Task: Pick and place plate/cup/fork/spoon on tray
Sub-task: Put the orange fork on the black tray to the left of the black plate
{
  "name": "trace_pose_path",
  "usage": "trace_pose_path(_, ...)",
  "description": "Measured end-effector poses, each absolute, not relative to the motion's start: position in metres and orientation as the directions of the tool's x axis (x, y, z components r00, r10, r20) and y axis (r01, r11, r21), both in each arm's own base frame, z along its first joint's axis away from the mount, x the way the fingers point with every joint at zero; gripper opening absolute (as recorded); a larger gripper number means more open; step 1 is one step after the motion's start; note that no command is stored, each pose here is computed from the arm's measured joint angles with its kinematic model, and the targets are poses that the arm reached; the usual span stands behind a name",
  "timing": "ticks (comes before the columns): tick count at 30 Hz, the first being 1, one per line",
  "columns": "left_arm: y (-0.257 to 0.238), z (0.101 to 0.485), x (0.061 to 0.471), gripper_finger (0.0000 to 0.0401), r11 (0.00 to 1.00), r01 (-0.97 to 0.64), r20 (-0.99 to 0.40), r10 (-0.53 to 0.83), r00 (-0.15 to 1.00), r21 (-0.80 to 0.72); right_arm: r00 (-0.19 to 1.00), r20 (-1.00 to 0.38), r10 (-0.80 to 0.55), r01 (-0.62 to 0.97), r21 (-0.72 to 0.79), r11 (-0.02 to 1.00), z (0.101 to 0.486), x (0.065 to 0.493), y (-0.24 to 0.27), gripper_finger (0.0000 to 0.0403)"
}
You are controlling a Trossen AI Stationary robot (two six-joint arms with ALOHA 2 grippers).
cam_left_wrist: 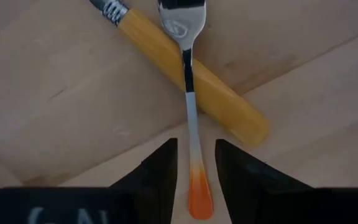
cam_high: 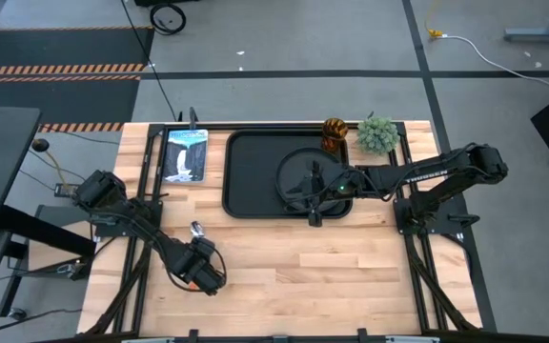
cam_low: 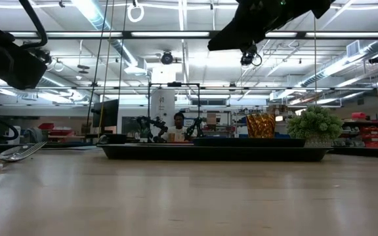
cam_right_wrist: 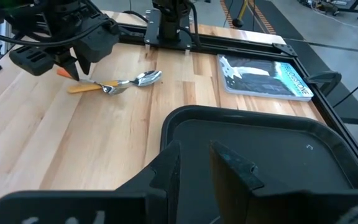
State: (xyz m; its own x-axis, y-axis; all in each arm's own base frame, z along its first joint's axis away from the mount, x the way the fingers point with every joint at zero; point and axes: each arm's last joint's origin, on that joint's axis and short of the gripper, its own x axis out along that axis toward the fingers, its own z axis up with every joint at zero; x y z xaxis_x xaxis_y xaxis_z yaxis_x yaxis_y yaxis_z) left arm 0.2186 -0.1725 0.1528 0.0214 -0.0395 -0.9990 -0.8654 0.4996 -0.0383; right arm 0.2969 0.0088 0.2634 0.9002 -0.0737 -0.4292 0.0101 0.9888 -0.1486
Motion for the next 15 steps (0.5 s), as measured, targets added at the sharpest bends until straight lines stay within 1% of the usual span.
trace_pose_path(8, -0.1744, 0.1444, 0.2216, 0.0116, 0.519, -0.854, -0.999, -0.037, 0.014, -0.031, 0.902, -0.428, -0.063, 0.002, -0.141, 0.99, 0.2635, 0.2969, 0.0104, 0.0089)
trace_pose_path(15, -0.1728, 0.1452, 0.2225, 0.0116, 0.525, -0.85, -0.999, -0.038, 0.014, -0.032, 0.904, -0.424, -0.053, -0.008, -0.14, 0.99, 0.2639, 0.2971, 0.0129, 0.0089)
